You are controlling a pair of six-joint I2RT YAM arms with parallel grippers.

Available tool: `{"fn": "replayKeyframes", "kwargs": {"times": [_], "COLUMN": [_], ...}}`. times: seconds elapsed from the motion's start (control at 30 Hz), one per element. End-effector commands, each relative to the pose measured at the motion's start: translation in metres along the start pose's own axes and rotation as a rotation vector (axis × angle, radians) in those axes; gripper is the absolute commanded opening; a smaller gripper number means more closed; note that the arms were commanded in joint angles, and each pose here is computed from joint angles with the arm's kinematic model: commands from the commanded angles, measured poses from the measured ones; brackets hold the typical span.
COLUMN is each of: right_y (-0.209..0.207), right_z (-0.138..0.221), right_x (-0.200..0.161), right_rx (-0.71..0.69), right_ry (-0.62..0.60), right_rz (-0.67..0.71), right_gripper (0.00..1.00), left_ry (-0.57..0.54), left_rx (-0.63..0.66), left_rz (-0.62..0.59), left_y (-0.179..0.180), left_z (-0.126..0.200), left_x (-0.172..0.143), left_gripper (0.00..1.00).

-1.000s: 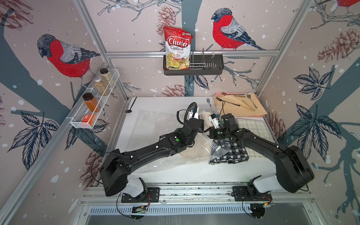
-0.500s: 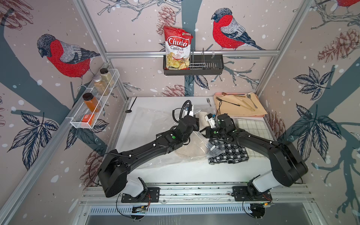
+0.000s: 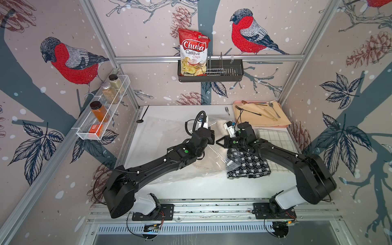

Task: Take the scarf out of the vacuum bag
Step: Take out the scarf from the vacuum bag.

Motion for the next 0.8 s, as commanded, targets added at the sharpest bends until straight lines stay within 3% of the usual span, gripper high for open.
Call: {"fn": "replayKeyframes", "kwargs": {"times": [0.0, 0.77], "right_y": [0.001, -0.016], "right_z": [0.006, 0.042], "right_x": [0.002, 0.005], "right_rx": [-0.023, -0.070], "right_ry": [-0.006, -0.066], "right_rz": [0.040, 0.003], "right_gripper": [0.00, 0.00], "left_ry": [-0.037, -0.043], "left_rx": [0.031, 0.048], "left_rz": [0.039, 0.049], "left_y": [0.004, 0.002], "left_z": [0.001, -0.001], "left_x": [0.004, 0.008], "left_gripper": [0.00, 0.00]}}
Point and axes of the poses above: each gripper's point midway between its finger pads, its own z axis back along the fingers, its own y axis along the line the jaws close on, x = y × z, the point moved 9 cm from there along z, back along the fingers, and after that the axes turned 5 degrees about z, right-handed, at the moved point
